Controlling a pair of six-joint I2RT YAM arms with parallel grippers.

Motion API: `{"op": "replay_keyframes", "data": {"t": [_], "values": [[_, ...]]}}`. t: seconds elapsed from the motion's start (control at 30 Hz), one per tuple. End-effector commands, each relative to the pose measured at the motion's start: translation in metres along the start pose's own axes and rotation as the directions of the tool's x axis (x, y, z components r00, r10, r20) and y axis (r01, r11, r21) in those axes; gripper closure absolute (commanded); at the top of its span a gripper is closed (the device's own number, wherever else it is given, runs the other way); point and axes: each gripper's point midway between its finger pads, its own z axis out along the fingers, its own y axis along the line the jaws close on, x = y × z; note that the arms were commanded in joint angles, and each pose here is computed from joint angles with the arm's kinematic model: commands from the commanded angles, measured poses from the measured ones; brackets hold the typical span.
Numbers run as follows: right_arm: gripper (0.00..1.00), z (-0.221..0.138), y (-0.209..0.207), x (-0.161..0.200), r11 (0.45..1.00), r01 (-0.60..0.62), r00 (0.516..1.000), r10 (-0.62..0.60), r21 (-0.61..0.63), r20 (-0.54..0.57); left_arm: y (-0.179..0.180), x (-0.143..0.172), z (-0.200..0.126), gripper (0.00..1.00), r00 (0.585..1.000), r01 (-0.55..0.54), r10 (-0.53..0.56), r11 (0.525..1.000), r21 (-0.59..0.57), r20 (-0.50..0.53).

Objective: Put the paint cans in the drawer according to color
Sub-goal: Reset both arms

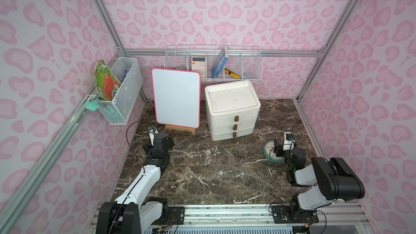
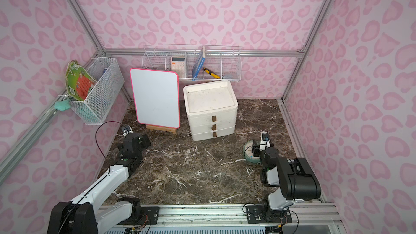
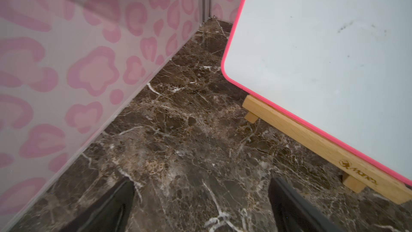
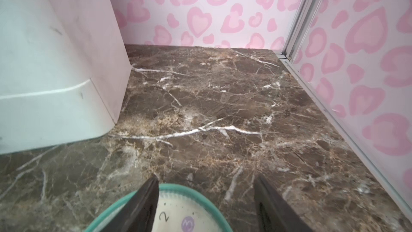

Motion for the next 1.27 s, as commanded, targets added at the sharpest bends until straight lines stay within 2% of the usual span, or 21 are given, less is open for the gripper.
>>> {"op": "replay_keyframes", "data": {"t": [0.0, 0.03, 0.1, 0.23, 0.27, 0.33, 0.43, 0.47, 0.5, 0.53, 0.6, 1.1, 1.23], "values": [[0.29, 0.001, -0.016, -0.046, 0.996, -0.022, 0.984, 0.005, 0.088, 0.18, -0.029, -0.018, 0.008, 0.02, 0.99, -0.067, 0.049, 0.988, 0.136, 0.132], [0.28, 0.0, -0.023, -0.046, 0.991, -0.041, 0.982, 0.017, 0.124, 0.19, -0.035, -0.017, 0.011, 0.02, 0.986, -0.094, 0.07, 0.983, 0.16, 0.15], [0.27, 0.006, -0.032, -0.037, 0.984, -0.081, 0.99, 0.06, 0.162, 0.128, -0.048, -0.012, 0.016, 0.02, 0.977, -0.147, 0.108, 0.966, 0.213, 0.184], [0.26, 0.001, -0.033, -0.044, 0.983, -0.084, 0.982, 0.054, 0.161, 0.181, -0.059, 0.006, 0.031, 0.02, 0.968, -0.199, 0.148, 0.945, 0.26, 0.203], [0.26, 0.002, -0.034, -0.041, 0.983, -0.088, 0.984, 0.061, 0.161, 0.165, -0.056, 0.006, 0.036, 0.02, 0.968, -0.185, 0.133, 0.951, 0.25, 0.212], [0.26, 0.005, -0.034, -0.04, 0.983, -0.085, 0.987, 0.061, 0.162, 0.146, -0.045, 0.015, 0.044, 0.02, 0.985, -0.105, 0.061, 0.954, 0.281, 0.164], [0.24, 0.005, -0.033, -0.041, 0.983, -0.084, 0.987, 0.06, 0.162, 0.151, -0.042, 0.014, 0.061, 0.02, 0.986, -0.083, 0.035, 0.949, 0.305, 0.161], [0.14, 0.005, -0.033, -0.042, 0.983, -0.083, 0.986, 0.057, 0.164, 0.159, -0.035, 0.012, 0.063, 0.02, 0.989, -0.053, 0.012, 0.959, 0.279, 0.148], [0.0, 0.005, -0.033, -0.043, 0.983, -0.082, 0.985, 0.054, 0.167, 0.163, -0.021, 0.01, 0.069, 0.02, 0.992, -0.007, -0.02, 0.98, 0.201, 0.128], [0.01, 0.004, -0.033, -0.042, 0.982, -0.081, 0.985, 0.053, 0.169, 0.163, -0.013, 0.01, 0.073, 0.01, 0.994, 0.016, -0.032, 0.989, 0.146, 0.108], [0.0, 0.004, -0.033, -0.042, 0.982, -0.08, 0.985, 0.051, 0.17, 0.164, -0.011, 0.01, 0.072, 0.01, 0.997, 0.028, -0.037, 0.992, 0.125, 0.067], [0.01, 0.006, -0.028, -0.043, 0.981, -0.046, 0.988, 0.016, 0.188, 0.155, -0.012, 0.015, 0.077, 0.01, 0.999, 0.028, -0.033, 0.992, 0.127, 0.031], [0.01, 0.006, -0.029, -0.042, 0.981, -0.045, 0.988, 0.016, 0.189, 0.153, -0.012, 0.013, 0.072, 0.01, 0.998, 0.03, -0.038, 0.99, 0.137, 0.054]]}}
